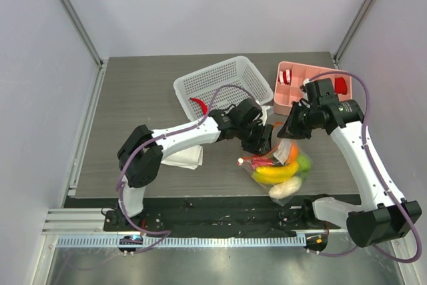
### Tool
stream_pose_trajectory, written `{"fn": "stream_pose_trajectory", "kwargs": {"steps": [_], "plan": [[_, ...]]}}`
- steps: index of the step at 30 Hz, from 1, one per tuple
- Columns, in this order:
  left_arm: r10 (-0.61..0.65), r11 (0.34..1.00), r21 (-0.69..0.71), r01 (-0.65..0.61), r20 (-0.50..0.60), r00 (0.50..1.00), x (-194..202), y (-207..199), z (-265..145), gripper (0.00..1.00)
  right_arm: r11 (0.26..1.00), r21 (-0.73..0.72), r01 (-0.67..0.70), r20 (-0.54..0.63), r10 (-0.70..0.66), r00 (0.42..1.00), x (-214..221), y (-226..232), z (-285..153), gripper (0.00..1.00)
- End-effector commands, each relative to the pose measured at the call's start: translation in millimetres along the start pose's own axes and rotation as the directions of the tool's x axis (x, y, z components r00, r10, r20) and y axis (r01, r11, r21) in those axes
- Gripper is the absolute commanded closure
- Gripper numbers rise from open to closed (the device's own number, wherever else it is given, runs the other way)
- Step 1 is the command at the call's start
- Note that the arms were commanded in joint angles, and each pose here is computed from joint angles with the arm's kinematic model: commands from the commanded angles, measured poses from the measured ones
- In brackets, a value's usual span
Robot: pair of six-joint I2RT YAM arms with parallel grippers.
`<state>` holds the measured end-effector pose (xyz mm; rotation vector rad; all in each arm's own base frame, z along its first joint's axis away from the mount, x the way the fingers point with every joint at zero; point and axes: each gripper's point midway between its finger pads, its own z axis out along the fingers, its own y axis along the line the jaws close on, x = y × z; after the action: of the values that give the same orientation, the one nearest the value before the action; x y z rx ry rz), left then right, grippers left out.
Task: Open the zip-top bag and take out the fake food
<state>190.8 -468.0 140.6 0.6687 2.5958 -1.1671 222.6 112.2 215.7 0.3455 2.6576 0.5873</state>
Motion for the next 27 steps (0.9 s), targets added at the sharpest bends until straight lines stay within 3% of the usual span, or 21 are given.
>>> {"fn": "stream_pose_trajectory", "kwargs": {"steps": [1, 8, 12, 16, 21, 22, 27], "plan": [[0.128, 0.99, 0.083, -0.117, -0.14, 0.982, 33, -4, -17, 0.5, 0.999, -0.017, 0.032, 0.025, -0.032, 0.999, -9, 3, 3, 0.99], [0.311, 0.925, 0.251, -0.286, -0.064, 0.948, 38, -24, -31, 0.5, 0.999, -0.041, 0.034, 0.004, -0.033, 0.999, -6, 7, 6, 0.99], [0.283, 0.937, 0.204, -0.283, 0.027, 0.959, 20, -22, -20, 0.51, 0.997, -0.081, 0.0, -0.039, -0.003, 0.999, 3, 12, 8, 0.99], [0.278, 0.911, 0.296, -0.288, 0.075, 0.958, 21, -36, -20, 0.54, 0.996, -0.089, -0.019, -0.057, 0.014, 0.998, 8, 13, 9, 0.99], [0.241, 0.959, 0.132, -0.251, 0.091, 0.966, 13, -10, -13, 0.44, 0.995, -0.096, -0.023, -0.049, 0.019, 0.999, 5, 16, 7, 0.99], [0.229, 0.97, 0.058, -0.238, 0.123, 0.966, 6, 2, -11, 0.32, 0.995, -0.095, -0.026, -0.048, 0.022, 0.999, 4, 16, 6, 0.99], [0.182, 0.983, -0.046, -0.179, 0.066, 0.981, 14, 16, 1, 0.26, 0.995, -0.094, -0.037, -0.052, 0.032, 0.998, 4, 17, 7, 0.99]]}}
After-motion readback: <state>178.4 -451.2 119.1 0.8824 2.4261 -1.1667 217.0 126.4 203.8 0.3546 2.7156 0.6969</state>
